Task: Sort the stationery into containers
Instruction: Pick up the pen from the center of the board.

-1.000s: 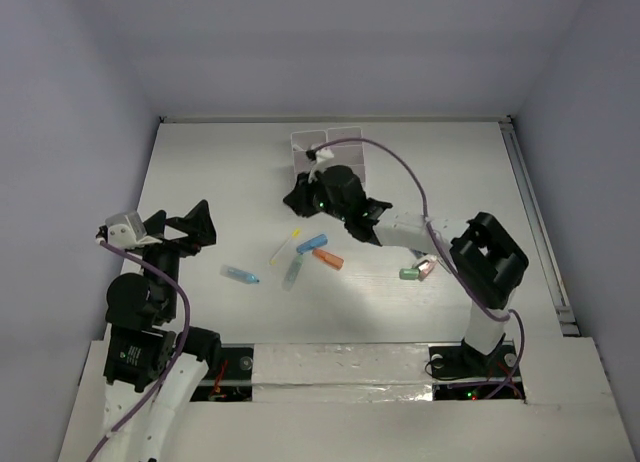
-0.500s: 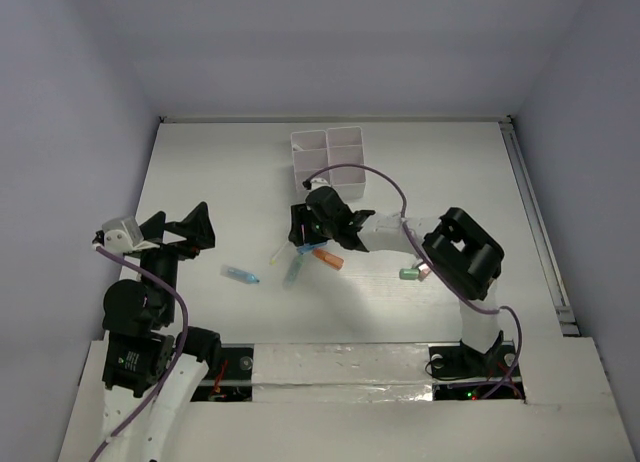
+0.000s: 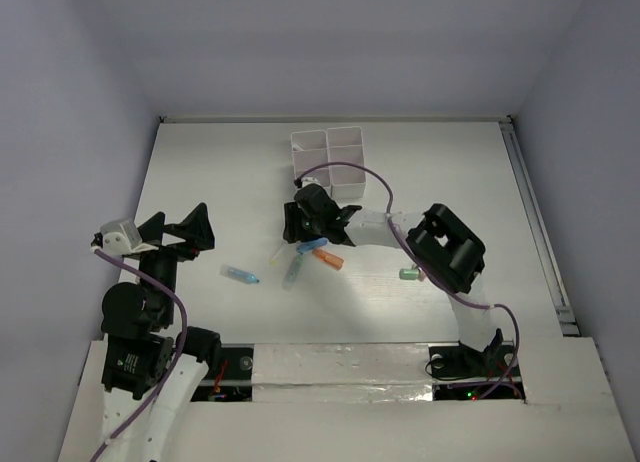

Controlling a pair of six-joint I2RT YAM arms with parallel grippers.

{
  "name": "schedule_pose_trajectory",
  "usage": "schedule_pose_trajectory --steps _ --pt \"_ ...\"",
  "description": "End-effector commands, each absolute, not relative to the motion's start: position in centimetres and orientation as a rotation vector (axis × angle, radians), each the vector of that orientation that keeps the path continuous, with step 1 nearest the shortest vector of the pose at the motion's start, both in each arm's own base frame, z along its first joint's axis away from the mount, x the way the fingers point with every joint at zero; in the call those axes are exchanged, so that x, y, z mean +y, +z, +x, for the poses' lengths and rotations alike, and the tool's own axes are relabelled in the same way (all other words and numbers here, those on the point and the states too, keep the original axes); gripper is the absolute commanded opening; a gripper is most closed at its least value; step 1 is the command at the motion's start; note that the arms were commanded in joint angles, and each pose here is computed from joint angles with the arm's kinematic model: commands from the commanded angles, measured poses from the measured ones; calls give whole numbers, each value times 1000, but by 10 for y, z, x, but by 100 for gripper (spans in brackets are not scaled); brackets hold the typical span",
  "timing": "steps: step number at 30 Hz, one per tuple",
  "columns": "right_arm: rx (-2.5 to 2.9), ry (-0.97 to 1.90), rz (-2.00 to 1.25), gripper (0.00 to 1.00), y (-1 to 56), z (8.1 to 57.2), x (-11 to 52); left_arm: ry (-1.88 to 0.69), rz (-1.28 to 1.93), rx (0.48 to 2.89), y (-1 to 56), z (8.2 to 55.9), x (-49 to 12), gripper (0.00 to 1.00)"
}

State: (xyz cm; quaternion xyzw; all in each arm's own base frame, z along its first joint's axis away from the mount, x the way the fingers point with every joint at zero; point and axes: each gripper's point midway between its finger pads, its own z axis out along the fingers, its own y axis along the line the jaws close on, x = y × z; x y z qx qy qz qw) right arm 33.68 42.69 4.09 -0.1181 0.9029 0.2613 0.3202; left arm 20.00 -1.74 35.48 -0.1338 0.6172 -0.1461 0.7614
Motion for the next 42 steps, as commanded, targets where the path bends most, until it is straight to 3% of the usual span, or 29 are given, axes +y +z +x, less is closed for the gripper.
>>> schedule_pose_trajectory --steps 1,36,42 --pt "2385 706 -335 55 40 328 444 -353 -285 1284 372 194 -19 99" --pt "2341 125 -745 36 -8 344 482 -328 -323 1260 376 187 -9 99" --pt "2333 112 -762 21 -16 347 484 -320 -330 1262 375 187 -7 99"
